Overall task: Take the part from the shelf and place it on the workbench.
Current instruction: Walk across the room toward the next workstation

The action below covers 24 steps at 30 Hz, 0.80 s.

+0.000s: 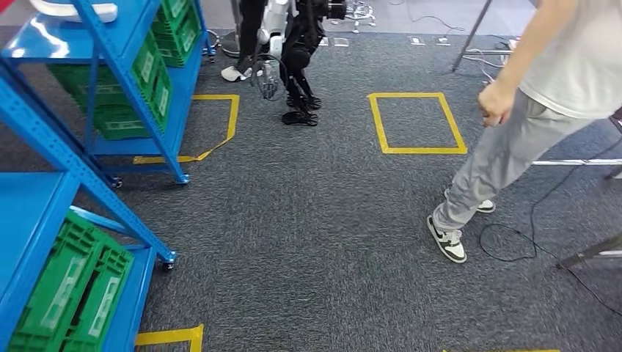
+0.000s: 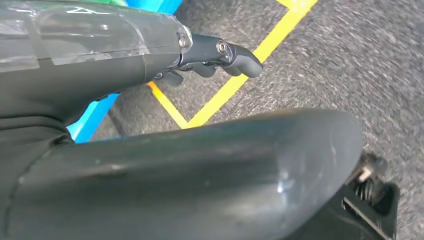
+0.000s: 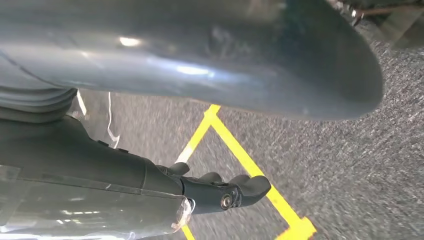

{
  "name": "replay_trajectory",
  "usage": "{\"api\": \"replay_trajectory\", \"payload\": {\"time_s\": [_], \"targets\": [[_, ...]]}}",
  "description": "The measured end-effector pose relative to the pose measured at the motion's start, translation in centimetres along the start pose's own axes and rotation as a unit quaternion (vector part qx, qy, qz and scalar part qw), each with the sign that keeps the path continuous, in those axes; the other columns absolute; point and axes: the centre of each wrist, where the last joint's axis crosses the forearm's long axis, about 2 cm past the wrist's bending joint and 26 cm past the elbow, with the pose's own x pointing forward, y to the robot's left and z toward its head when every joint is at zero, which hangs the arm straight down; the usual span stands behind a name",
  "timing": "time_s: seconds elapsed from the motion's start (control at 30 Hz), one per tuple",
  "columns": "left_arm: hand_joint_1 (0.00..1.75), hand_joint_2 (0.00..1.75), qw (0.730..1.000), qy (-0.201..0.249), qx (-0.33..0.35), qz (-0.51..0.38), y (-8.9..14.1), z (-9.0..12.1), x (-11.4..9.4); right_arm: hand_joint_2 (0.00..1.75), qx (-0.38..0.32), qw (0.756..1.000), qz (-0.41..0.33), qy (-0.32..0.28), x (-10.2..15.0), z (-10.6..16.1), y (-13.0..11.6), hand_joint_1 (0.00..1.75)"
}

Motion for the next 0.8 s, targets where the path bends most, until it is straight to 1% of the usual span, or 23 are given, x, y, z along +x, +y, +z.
{"api": "replay_trajectory", "payload": {"time_s": [0.27,0.4,0.57,0.8], "targets": [[0.0,0.0,1.0,0.01,0.001,0.013,-0.21,0.07,0.39,0.0,-0.004,1.0,0.008,-0.002,-0.05,-0.07,-0.49,0.0],[0.0,0.0,1.0,0.018,0.007,0.015,-0.2,0.09,0.15,0.0,-0.003,1.0,0.007,-0.005,0.23,-0.06,-0.71,0.0],[0.0,0.0,1.0,0.018,0.011,0.015,0.14,-0.06,0.24,0.0,0.001,1.0,0.009,-0.003,-0.16,-0.08,-0.43,0.0],[0.0,0.0,1.0,0.018,0.011,0.015,0.34,-0.17,0.48,0.0,-0.004,1.0,0.006,-0.008,-0.03,-0.11,-0.78,0.0]]}}
